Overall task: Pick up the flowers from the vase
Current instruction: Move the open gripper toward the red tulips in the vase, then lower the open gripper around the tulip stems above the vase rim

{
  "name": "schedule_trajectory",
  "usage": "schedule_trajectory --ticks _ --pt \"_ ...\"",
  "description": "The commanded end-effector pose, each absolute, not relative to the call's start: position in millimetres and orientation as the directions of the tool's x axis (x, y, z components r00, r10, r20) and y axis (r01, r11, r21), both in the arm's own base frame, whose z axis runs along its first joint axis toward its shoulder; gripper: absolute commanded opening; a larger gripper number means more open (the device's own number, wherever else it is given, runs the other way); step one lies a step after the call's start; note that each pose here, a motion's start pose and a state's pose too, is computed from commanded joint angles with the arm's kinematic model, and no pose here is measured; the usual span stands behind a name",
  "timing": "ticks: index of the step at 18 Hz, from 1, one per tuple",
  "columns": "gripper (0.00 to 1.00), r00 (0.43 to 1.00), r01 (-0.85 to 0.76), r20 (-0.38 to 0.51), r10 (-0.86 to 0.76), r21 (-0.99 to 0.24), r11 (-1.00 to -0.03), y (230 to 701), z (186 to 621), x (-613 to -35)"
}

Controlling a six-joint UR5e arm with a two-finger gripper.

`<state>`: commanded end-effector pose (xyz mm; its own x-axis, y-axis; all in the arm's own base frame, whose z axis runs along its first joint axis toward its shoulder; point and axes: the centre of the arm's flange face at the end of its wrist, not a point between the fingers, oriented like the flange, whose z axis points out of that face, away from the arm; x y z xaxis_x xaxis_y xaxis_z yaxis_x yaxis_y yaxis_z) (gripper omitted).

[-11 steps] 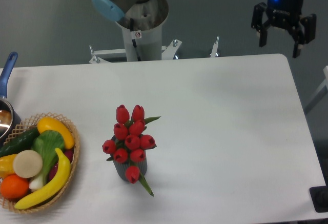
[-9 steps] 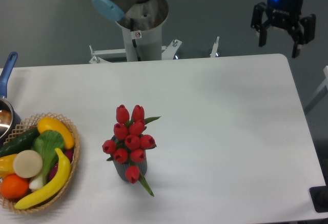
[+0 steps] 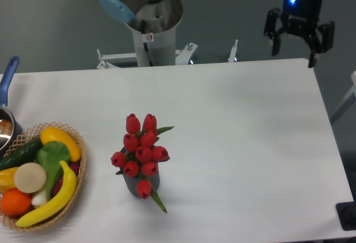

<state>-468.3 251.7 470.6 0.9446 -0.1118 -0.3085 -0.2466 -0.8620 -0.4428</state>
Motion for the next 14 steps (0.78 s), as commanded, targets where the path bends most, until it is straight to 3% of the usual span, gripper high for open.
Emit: schedule_trajectory --ticks 4,11,14 --pt "1.0 0.982 -0.089 -0.186 0.022 -0.567 -0.819 274 439 -450" --pt "1.0 0.998 -0.069 -0.06 -0.035 -0.793 -0.606 300 408 -422" --pt "1.0 0.995 -0.054 0.004 -0.098 -0.816 -0.576 330 387 -412"
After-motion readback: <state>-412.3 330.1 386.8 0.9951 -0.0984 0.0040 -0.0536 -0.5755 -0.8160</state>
